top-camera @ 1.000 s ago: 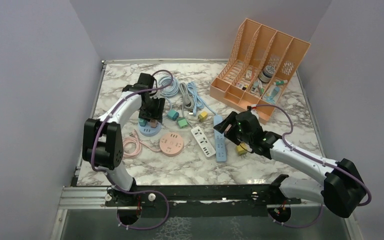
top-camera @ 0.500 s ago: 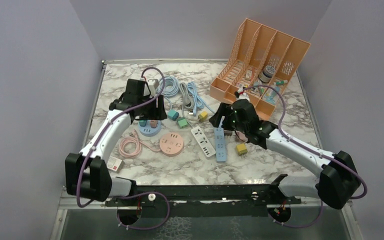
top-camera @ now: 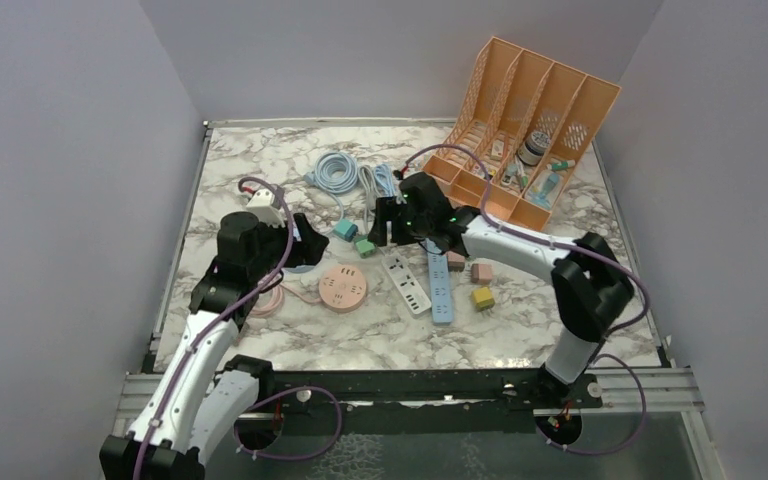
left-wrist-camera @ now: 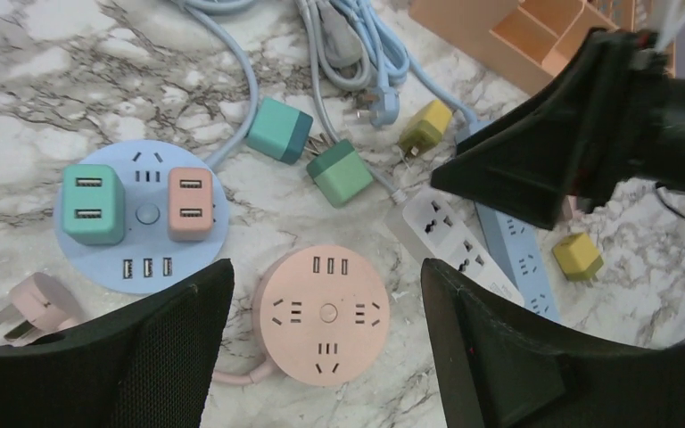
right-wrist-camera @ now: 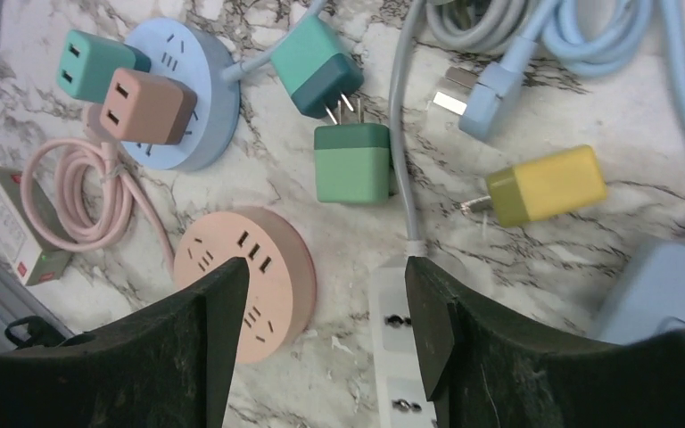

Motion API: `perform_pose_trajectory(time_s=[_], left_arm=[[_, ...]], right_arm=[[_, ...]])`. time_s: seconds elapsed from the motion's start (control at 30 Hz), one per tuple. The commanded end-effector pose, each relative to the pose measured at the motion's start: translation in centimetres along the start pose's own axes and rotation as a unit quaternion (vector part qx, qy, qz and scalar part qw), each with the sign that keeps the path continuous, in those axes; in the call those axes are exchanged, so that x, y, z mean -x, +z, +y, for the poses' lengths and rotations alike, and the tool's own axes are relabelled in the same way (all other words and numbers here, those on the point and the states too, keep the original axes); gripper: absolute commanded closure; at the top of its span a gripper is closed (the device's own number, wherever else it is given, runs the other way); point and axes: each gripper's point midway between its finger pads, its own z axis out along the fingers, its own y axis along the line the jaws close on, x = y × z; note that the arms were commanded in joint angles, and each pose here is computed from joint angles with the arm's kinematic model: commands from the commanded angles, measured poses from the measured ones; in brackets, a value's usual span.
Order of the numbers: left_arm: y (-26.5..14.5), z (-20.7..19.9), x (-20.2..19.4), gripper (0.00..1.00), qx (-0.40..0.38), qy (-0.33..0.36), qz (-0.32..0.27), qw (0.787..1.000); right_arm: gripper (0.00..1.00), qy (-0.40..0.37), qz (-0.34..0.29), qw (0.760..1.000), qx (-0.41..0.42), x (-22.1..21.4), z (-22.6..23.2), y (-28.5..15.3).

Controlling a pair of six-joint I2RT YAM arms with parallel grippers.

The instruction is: Insert the plug

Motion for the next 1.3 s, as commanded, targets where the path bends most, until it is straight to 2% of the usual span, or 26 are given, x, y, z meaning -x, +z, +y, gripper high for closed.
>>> perform_pose_trajectory(time_s=[0.0, 0.2, 0.4, 0.6, 0.77, 1.27], left_arm=[[-1.5, 0.8, 2.6, 0.21, 0.037, -0.012, -0.088, 0.995], [-2.1, 1.5, 2.8, 0.21, 0.064, -0.017, -0.098, 0.993], [-2.8, 1.8, 3.4, 0.21, 0.081, -0.015, -0.115, 0.990], [-3.1, 1.9, 3.3, 0.21, 0.086, -0.017, -0.117, 0.989], [-3.1, 1.8, 3.2, 0.21, 0.088, -0.013, -0.117, 0.989], [-3.6, 1.7, 3.0, 0.21, 0.099, -0.003, -0.120, 0.988]], right_arm=[[0.33, -0.034, 0.021, 0.998, -0.054, -0.6, 0.4, 3.1], [0.33, -0.074, 0.035, 0.989, -0.121, -0.5, -0.9, 5.9], [0.33, -0.132, 0.080, 0.982, -0.106, -2.4, 0.2, 7.8], [0.34, -0.136, 0.085, 0.974, -0.161, -2.6, -1.3, 9.2], [0.40, -0.144, 0.075, 0.968, -0.192, -2.2, -2.3, 9.8], [0.52, -0.160, 0.076, 0.965, -0.192, -2.2, -2.3, 11.7]])
